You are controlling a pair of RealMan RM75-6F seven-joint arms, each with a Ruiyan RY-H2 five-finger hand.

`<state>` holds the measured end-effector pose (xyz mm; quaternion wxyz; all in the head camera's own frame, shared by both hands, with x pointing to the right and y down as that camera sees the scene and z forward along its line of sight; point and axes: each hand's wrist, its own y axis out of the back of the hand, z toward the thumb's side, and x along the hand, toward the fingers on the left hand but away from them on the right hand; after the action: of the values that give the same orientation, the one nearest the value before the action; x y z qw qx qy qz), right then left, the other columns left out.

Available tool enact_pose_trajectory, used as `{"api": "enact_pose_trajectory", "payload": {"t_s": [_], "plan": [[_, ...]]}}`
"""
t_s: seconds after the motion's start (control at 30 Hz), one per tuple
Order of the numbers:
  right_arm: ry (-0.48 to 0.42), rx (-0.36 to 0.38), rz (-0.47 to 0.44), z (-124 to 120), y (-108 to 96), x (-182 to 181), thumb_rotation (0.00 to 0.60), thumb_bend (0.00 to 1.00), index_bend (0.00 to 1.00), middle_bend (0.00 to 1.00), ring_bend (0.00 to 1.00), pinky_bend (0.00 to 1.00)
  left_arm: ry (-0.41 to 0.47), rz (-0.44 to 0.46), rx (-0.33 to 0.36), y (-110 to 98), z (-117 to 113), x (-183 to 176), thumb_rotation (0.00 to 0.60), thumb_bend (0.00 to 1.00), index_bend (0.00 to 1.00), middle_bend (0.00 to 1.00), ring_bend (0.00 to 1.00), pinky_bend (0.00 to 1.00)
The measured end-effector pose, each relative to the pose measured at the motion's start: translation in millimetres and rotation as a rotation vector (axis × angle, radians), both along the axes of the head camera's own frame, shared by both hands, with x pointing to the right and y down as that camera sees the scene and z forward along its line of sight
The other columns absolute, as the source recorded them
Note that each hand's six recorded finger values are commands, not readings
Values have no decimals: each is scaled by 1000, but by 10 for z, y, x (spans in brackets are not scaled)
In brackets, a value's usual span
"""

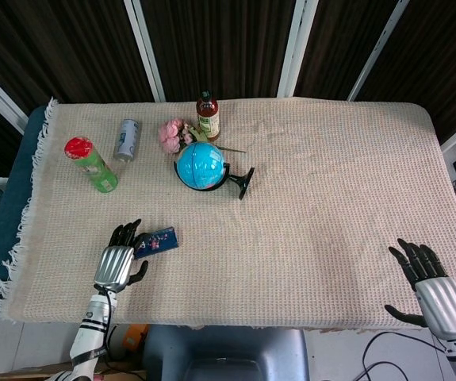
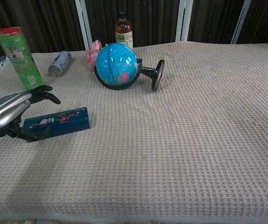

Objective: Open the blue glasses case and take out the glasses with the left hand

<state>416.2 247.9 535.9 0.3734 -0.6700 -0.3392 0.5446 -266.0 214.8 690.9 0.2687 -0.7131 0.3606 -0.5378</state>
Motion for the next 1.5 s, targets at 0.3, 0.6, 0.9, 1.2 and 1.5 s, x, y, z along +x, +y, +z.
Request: {"api": "enact_pose_trajectory", "payload": {"t_s": [0.3, 0.6, 0.9, 1.2, 1.5], "plan": [[-15, 3, 5, -30, -13, 17, 600, 176, 0, 0, 0, 0, -49, -11, -23, -102, 176, 120, 600, 380, 264, 0, 0, 0], [-21, 6, 10, -48, -25, 33, 600, 176, 0, 0, 0, 0, -76, -26, -38, -148, 258, 96, 600, 382, 286, 0, 0, 0], [-22, 8, 14, -52, -32, 39, 600, 176, 0, 0, 0, 0, -85, -25, -48, -156, 281, 96, 600, 384, 314, 0, 0, 0], [-25, 11, 16, -65, -34, 46, 600, 176, 0, 0, 0, 0, -101, -23, -64, -155, 303, 89, 600, 386, 350, 0, 0, 0], [-25, 13, 17, -69, -37, 47, 600, 176, 0, 0, 0, 0, -101, -22, -67, -157, 302, 94, 600, 405, 389, 0, 0, 0]]}}
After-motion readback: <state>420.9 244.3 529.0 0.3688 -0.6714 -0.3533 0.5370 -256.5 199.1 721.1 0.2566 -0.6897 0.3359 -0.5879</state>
